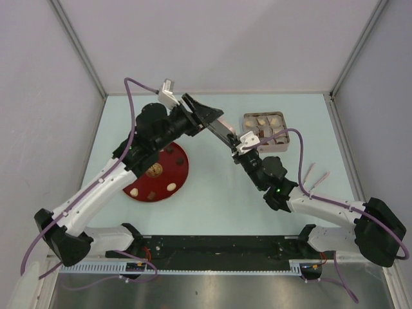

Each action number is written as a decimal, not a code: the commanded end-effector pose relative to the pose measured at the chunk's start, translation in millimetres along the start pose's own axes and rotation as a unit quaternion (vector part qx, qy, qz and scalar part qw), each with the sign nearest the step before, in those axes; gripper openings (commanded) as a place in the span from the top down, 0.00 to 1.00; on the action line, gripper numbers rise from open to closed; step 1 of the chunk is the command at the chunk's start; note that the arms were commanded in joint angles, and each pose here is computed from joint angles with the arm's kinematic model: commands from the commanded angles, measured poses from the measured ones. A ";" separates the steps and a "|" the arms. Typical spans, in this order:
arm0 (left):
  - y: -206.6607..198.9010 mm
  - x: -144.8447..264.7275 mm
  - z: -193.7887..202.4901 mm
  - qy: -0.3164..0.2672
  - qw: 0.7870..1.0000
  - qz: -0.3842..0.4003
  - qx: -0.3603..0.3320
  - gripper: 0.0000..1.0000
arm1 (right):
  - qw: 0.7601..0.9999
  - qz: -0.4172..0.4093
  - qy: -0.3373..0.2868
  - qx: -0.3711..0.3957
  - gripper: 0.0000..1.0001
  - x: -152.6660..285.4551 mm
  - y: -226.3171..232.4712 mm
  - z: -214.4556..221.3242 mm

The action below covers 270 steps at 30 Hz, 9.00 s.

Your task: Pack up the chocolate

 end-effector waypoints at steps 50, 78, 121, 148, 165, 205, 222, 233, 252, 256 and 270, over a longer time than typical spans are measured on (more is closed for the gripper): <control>85.9 8.6 -6.3 0.017 0.990 -0.142 0.006 0.75 | 0.951 0.137 -0.012 0.279 0.90 -0.2 25.6 -10.2; 134.2 62.1 -80.8 -0.080 0.942 -0.235 -0.226 0.92 | 0.958 0.030 0.284 -0.035 0.00 33.3 -36.3 62.1; 143.8 136.3 -23.2 -0.048 0.945 -0.219 -0.238 0.90 | 0.870 0.020 0.470 -0.148 0.00 -26.7 -45.3 195.2; 122.0 125.9 -23.4 -0.054 0.964 -0.165 -0.203 0.89 | 0.891 -0.029 0.413 -0.188 0.00 11.2 55.2 77.8; 77.6 -1.9 21.3 -0.014 0.998 0.053 -0.014 0.91 | 0.842 0.079 0.298 -0.443 0.00 64.5 -118.3 65.8; 159.6 -78.0 132.1 0.076 0.993 0.039 0.085 0.88 | 0.732 0.045 0.354 -0.581 0.00 44.1 -125.6 179.9; 184.8 -70.5 132.2 0.080 0.996 -0.040 0.020 0.54 | 0.724 0.016 0.373 -0.580 0.00 42.5 -102.4 179.8; 201.3 -61.1 120.9 0.093 0.986 -0.135 -0.035 0.36 | 0.732 0.043 0.378 -0.566 0.00 39.9 -100.4 172.1; 234.1 -31.4 129.9 0.138 0.959 -0.231 -0.086 0.12 | 0.758 0.103 0.398 -0.506 0.00 28.6 -102.0 165.8; 231.4 -27.4 144.4 0.160 0.963 -0.207 -0.065 0.13 | 0.765 0.112 0.395 -0.496 0.00 25.9 -106.8 161.7; 203.7 -18.2 114.2 0.133 0.966 -0.175 -0.138 0.12 | 0.841 0.088 0.406 -0.347 0.00 74.4 -82.4 100.7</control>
Point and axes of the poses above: each gripper's point midway between its finger pads, its own x axis back along the fingers, its own y axis along the line the jaws close on, z = x × y, the point moved 2 cm from there along x, back along the fingers, and after that the axes turned 7 degrees about -x, right-handed, at the moved point
